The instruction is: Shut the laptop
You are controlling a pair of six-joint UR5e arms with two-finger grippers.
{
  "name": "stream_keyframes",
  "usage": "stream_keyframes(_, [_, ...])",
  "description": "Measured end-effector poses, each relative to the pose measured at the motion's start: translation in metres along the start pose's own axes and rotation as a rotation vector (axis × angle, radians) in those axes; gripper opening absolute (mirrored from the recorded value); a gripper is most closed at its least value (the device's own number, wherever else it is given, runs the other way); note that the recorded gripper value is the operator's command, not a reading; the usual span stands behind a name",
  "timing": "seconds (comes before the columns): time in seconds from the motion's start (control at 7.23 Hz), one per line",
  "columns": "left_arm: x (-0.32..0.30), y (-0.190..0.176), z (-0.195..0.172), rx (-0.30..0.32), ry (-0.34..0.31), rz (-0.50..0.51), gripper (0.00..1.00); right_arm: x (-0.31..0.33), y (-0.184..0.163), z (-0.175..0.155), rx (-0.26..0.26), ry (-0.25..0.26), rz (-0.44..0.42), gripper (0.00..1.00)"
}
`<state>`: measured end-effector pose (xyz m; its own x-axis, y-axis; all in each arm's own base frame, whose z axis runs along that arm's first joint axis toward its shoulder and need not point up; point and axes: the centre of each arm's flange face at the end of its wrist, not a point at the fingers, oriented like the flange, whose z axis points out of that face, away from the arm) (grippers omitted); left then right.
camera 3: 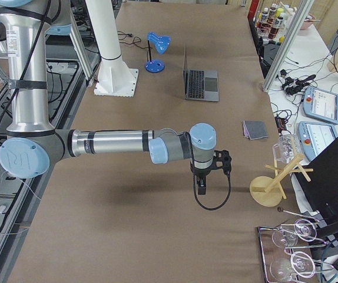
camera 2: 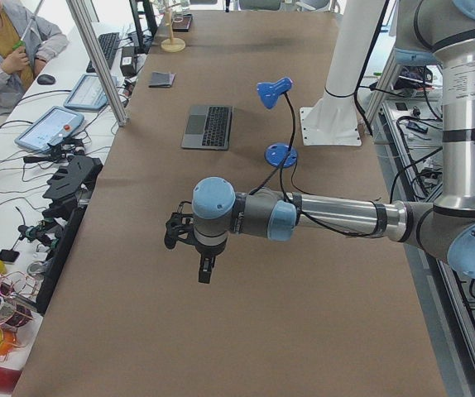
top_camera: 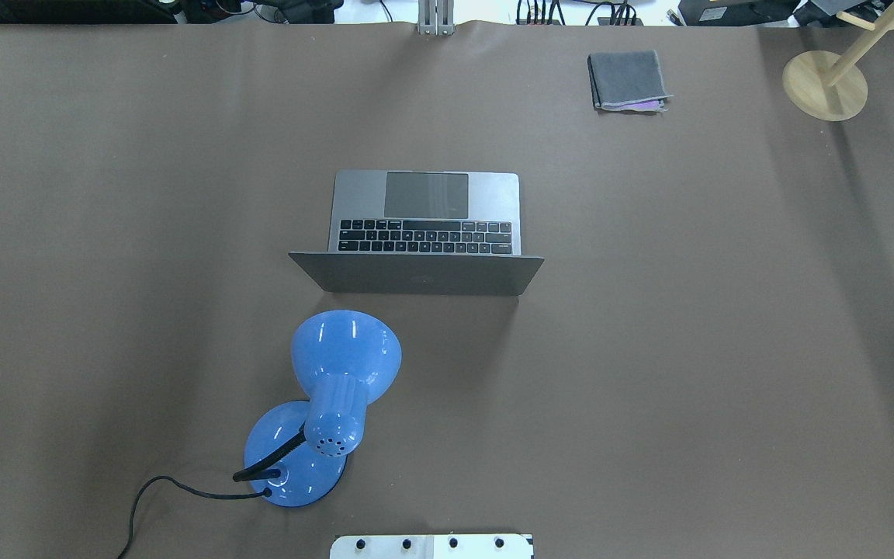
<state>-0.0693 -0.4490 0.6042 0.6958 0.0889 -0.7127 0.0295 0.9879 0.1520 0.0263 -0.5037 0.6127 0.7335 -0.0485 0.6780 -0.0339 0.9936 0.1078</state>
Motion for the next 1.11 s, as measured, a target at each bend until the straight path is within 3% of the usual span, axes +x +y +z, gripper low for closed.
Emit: stream_keyframes(1.11, [-0.006,0.016,0.008,-0.011,0.01,-0.006,0.98,-0.001,0.003,0.0,0.006,-0.018,-0.005,1.0])
